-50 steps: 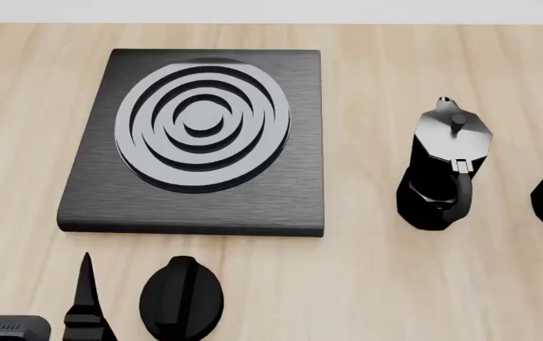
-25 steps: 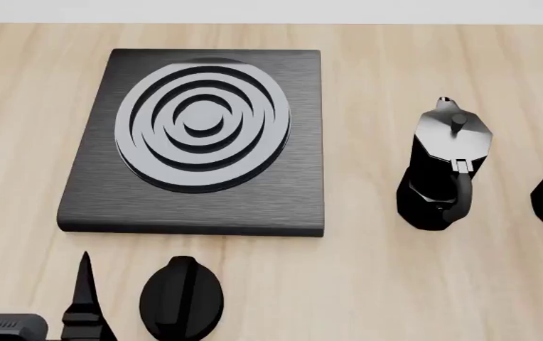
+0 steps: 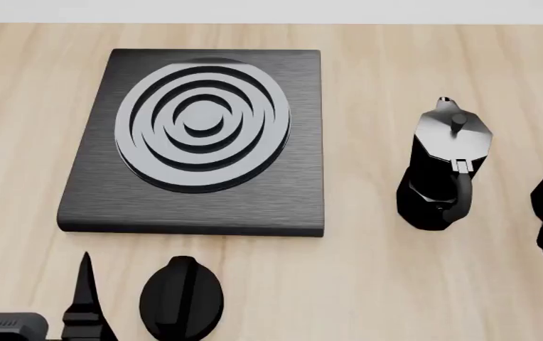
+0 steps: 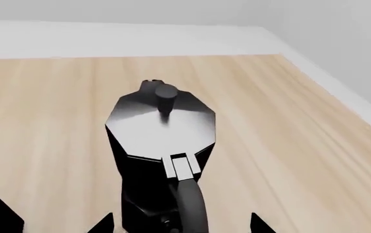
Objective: Put the right moka pot on the stove.
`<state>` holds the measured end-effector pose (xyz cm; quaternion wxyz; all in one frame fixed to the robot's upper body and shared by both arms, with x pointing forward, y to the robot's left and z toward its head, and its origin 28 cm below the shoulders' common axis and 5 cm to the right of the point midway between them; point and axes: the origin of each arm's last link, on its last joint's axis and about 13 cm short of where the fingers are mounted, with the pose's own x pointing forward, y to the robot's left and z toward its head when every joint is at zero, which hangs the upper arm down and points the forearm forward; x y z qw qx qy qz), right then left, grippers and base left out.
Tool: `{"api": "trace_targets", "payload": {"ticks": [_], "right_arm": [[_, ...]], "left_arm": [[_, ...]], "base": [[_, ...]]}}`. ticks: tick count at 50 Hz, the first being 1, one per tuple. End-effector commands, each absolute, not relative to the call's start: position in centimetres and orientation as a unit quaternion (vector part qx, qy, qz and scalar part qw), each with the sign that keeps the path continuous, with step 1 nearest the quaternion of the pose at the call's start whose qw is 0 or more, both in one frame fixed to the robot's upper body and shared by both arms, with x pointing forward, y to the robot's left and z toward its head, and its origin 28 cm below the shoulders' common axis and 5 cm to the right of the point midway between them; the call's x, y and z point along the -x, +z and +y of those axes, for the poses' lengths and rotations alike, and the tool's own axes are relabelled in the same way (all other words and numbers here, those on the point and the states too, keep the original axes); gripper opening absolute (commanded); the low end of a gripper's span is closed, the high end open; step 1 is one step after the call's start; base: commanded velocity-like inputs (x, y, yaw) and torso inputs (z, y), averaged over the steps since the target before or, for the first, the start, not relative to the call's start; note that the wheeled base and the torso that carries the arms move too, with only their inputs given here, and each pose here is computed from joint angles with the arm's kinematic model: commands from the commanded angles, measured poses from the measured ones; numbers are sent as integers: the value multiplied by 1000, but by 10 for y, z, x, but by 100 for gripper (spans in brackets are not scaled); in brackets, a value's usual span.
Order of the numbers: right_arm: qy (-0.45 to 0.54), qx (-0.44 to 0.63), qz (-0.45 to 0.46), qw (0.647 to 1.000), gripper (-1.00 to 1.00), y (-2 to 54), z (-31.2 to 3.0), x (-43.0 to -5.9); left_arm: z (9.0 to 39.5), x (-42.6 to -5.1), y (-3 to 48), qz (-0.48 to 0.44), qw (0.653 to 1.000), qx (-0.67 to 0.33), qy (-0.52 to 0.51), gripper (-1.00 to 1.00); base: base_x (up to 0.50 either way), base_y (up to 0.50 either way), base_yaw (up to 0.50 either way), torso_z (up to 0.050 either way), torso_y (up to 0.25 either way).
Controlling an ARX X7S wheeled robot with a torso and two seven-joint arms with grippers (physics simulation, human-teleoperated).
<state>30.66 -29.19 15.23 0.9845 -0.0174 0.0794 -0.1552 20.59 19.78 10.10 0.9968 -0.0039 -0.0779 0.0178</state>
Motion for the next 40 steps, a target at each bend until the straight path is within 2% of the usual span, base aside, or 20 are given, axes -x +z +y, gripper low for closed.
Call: {"api": "trace_targets", "payload": {"ticks": [1, 16, 17, 40], "right_arm": [[-155, 14, 90, 984, 100, 145, -293, -312], [-162, 16, 84, 983, 100, 145, -297, -311], [-166, 14, 76, 983, -100, 146, -298, -311], [-141, 32, 17, 989, -100, 191, -283, -291]], "left_arm": [[198, -206, 99, -78, 997, 4, 18, 100], [198, -206, 101, -78, 997, 5, 19, 100], [198, -206, 102, -78, 997, 5, 19, 100], [197, -206, 102, -82, 996, 2, 18, 100]], "base": [[0, 0, 0, 0, 0], [0, 0, 0, 0, 0], [0, 0, 0, 0, 0], [0, 0, 0, 0, 0]]}}
